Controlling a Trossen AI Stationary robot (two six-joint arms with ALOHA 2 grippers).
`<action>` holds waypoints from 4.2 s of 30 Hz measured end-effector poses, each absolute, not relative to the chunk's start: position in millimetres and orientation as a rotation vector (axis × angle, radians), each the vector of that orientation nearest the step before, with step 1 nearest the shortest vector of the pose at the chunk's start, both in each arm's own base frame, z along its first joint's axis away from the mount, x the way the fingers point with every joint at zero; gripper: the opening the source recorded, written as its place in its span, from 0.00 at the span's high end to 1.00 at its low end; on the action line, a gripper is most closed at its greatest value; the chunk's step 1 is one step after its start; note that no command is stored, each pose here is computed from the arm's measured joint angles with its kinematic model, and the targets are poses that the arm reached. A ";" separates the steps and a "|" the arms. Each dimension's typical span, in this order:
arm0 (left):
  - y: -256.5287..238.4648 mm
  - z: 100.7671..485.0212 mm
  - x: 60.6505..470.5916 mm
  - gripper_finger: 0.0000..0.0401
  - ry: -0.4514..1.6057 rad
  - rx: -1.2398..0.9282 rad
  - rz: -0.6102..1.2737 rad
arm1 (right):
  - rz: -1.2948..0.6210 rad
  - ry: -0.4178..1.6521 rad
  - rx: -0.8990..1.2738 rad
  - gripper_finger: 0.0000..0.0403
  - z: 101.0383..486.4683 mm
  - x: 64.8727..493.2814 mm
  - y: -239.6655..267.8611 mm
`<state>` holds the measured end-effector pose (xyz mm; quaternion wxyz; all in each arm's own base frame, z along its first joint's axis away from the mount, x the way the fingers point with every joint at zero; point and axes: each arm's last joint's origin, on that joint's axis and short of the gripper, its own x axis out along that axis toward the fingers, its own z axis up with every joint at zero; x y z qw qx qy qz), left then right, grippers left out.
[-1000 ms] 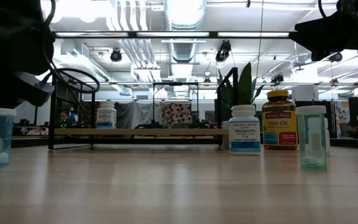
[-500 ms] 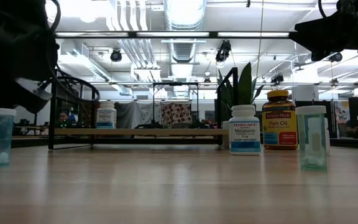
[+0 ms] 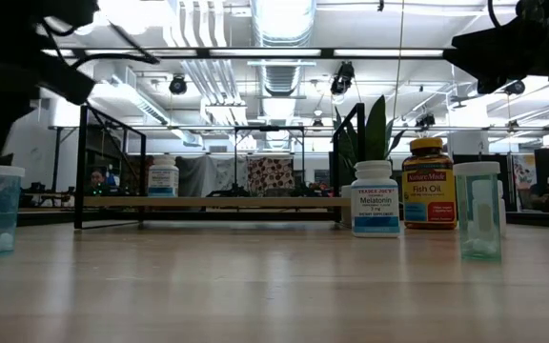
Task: Pick and place medicine bottles onto shelf by color
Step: Put the left pink medicine bottle on the shelf
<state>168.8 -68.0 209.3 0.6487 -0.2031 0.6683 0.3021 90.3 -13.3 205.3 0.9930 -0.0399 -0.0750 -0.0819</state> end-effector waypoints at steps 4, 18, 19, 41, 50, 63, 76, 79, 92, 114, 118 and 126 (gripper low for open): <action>-63.4 189.2 157.1 0.50 1.619 -0.276 0.644 | -0.164 -0.150 -0.080 0.55 205.3 90.3 -13.3; -58.4 135.5 148.4 0.56 1.791 -0.086 0.643 | -0.164 -0.147 -0.080 0.55 205.1 90.7 -13.3; -58.6 133.9 148.8 0.57 1.793 -0.084 0.644 | -0.164 -0.147 -0.080 0.55 205.1 90.7 -13.3; -75.6 161.6 189.4 0.87 1.634 -0.209 0.537 | -0.164 -0.147 -0.080 0.55 205.1 90.6 -13.3; -86.7 228.8 240.0 0.87 1.182 -0.035 0.490 | -0.164 -0.148 -0.080 0.55 205.2 90.6 -13.3; -41.6 229.0 288.2 0.86 0.365 -0.072 1.006 | -0.163 -0.148 -0.079 0.55 205.2 90.7 -13.3; -10.9 167.0 299.6 0.86 0.194 -0.168 1.227 | -0.163 -0.147 -0.080 0.55 205.1 90.7 -13.3; -9.8 159.5 301.1 0.86 0.182 -0.168 1.251 | -0.163 -0.147 -0.080 0.55 205.1 90.7 -13.3; 0.2 122.7 306.9 0.86 0.133 -0.211 1.342 | -0.163 -0.147 -0.080 0.55 205.1 90.7 -13.3; 6.5 118.7 307.1 0.81 0.160 -0.226 1.347 | -0.163 -0.146 -0.080 0.55 205.0 90.7 -13.3; 6.5 118.7 307.2 0.72 0.163 -0.228 1.345 | -0.163 -0.146 -0.080 0.55 205.0 90.7 -13.3; 5.0 123.1 307.2 0.60 0.226 -0.225 1.299 | -0.163 -0.146 -0.080 0.55 205.0 90.7 -13.3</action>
